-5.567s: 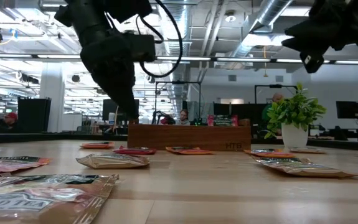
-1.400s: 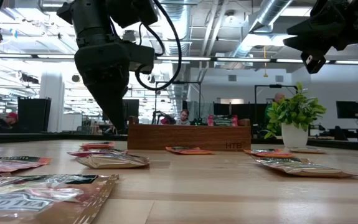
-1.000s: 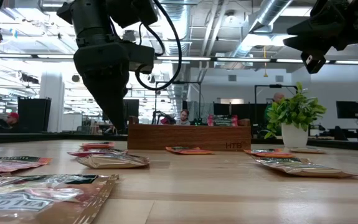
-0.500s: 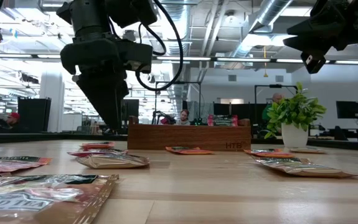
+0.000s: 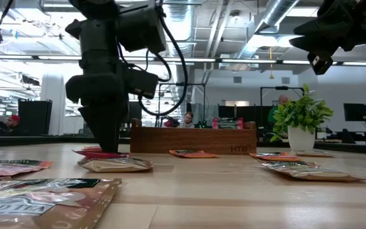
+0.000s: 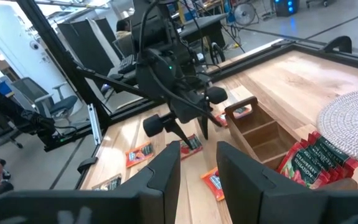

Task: Pick & Place Tea
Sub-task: Put the red tea bag into the right slot of the wooden organizer

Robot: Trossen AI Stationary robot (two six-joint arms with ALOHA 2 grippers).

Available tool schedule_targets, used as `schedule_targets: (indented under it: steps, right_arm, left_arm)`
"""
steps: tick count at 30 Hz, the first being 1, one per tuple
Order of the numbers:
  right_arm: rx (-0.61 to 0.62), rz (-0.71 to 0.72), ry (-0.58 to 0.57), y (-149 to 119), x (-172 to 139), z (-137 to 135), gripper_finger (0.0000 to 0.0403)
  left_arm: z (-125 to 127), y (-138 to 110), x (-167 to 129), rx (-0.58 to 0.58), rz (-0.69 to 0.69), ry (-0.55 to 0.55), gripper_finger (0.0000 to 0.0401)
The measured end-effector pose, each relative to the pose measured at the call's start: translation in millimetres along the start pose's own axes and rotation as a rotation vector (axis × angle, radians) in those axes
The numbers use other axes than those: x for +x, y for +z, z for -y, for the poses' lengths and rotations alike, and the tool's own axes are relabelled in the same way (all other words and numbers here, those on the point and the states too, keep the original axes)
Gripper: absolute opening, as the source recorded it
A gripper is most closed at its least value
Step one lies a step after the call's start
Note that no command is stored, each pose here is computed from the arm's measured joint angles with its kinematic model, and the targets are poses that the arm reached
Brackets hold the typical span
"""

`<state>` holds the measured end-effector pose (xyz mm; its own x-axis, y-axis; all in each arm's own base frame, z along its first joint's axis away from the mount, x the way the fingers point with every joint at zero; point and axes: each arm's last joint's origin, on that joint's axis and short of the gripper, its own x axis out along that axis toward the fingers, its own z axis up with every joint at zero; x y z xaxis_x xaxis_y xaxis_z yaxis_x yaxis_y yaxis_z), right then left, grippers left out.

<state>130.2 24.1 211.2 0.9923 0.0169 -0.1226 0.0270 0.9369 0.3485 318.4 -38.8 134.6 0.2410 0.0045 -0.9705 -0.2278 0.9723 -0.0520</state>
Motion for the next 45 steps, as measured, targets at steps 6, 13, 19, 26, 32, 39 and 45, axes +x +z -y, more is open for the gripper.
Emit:
schedule_targets:
  steps: [6, 13, 19, 26, 32, 39, 45]
  right_arm:
    - [0.001, 0.002, 0.002, 0, 0, 0, 0.0098]
    - [0.001, 0.002, 0.002, 0, 0, 0, 0.0098]
    - [0.001, 0.002, 0.002, 0, 0, 0, 0.0098]
    - [0.001, 0.003, 0.003, 0, 0, 0, 0.0098]
    - [0.086, 0.008, 0.006, 1, 0, 0, 0.0098]
    - [0.158, 0.051, 0.059, 5, 11, -5, 0.0098]
    - [0.142, 0.007, -0.004, 8, 30, -6, 0.0106]
  left_arm:
    - [0, -2, 3, 0.004, -0.029, -0.032, 0.0169]
    - [-1, -2, 2, 0.001, -0.031, -0.028, 0.0069]
    - [-1, -2, -11, 0.0, 0.021, -0.013, 0.0004]
    - [-2, -2, -33, -0.021, 0.074, -0.02, 0.0]
    - [1, 9, -73, -0.023, 0.158, 0.006, 0.0]
    - [11, 46, -124, 0.138, 0.391, 0.163, 0.0]
    - [10, 71, -149, 0.223, 0.525, 0.264, 0.0]
